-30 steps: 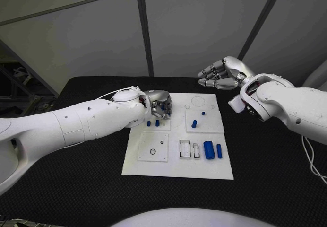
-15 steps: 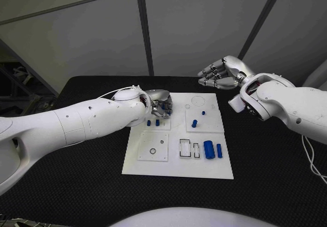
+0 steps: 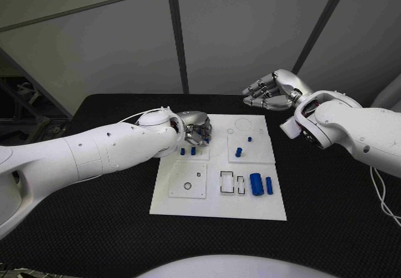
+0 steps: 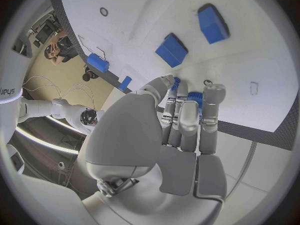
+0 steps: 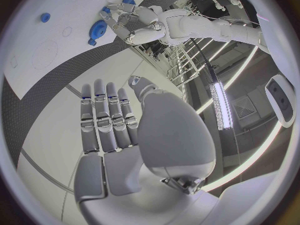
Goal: Assemble the parts on the task board
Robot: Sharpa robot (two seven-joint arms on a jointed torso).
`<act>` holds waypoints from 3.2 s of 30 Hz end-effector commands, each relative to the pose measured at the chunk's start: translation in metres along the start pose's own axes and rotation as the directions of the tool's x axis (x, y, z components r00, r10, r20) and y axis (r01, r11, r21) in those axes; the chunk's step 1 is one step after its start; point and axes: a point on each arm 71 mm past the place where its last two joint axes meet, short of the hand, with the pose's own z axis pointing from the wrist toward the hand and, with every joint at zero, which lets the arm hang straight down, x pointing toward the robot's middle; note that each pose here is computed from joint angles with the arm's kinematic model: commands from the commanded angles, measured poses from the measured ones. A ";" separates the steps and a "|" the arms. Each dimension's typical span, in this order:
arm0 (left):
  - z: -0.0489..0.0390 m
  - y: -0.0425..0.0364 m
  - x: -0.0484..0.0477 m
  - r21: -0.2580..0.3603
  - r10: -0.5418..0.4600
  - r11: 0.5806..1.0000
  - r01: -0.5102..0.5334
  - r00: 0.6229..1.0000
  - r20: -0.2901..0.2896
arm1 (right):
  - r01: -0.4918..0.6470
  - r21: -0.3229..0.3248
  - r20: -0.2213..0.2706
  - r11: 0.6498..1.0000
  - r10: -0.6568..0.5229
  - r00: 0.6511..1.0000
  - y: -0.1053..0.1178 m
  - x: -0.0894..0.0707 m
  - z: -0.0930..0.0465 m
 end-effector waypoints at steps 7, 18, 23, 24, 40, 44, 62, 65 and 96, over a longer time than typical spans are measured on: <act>-0.0075 -0.0040 -0.0152 0.037 -0.041 0.999 0.038 0.996 0.073 | 0.000 -0.007 -0.001 1.000 0.000 1.000 0.001 -0.001 0.000; -0.0240 0.0011 -0.0413 0.044 -0.084 0.996 0.079 0.987 0.134 | 0.001 -0.004 0.000 1.000 -0.001 1.000 -0.001 -0.002 0.000; -0.0357 0.0179 -0.0458 0.001 -0.094 0.995 0.095 0.988 0.124 | 0.002 -0.002 0.001 1.000 -0.002 1.000 -0.001 -0.003 0.000; -0.0377 0.0208 -0.0462 -0.006 -0.094 0.995 0.095 0.988 0.122 | 0.002 -0.002 0.001 1.000 -0.002 1.000 -0.001 -0.003 0.000; -0.0503 0.0445 -0.0324 -0.069 -0.106 0.991 0.111 0.991 0.078 | 0.005 -0.001 0.002 1.000 -0.005 1.000 -0.002 -0.003 0.000; -0.0493 0.0456 -0.0276 -0.073 -0.110 0.991 0.115 0.992 0.068 | 0.005 -0.001 0.002 1.000 -0.005 1.000 -0.002 -0.003 -0.001; -0.0429 0.0442 -0.0196 -0.075 -0.116 0.990 0.119 0.992 0.045 | 0.005 -0.002 0.001 1.000 -0.005 1.000 -0.001 -0.003 0.000; -0.0421 0.0441 -0.0191 -0.077 -0.116 0.990 0.119 0.992 0.040 | 0.005 -0.002 0.001 1.000 -0.005 1.000 -0.002 -0.003 -0.001; -0.0366 0.0400 -0.0158 -0.080 -0.117 0.990 0.117 0.993 0.010 | 0.004 -0.002 -0.001 1.000 -0.004 1.000 -0.001 -0.002 0.000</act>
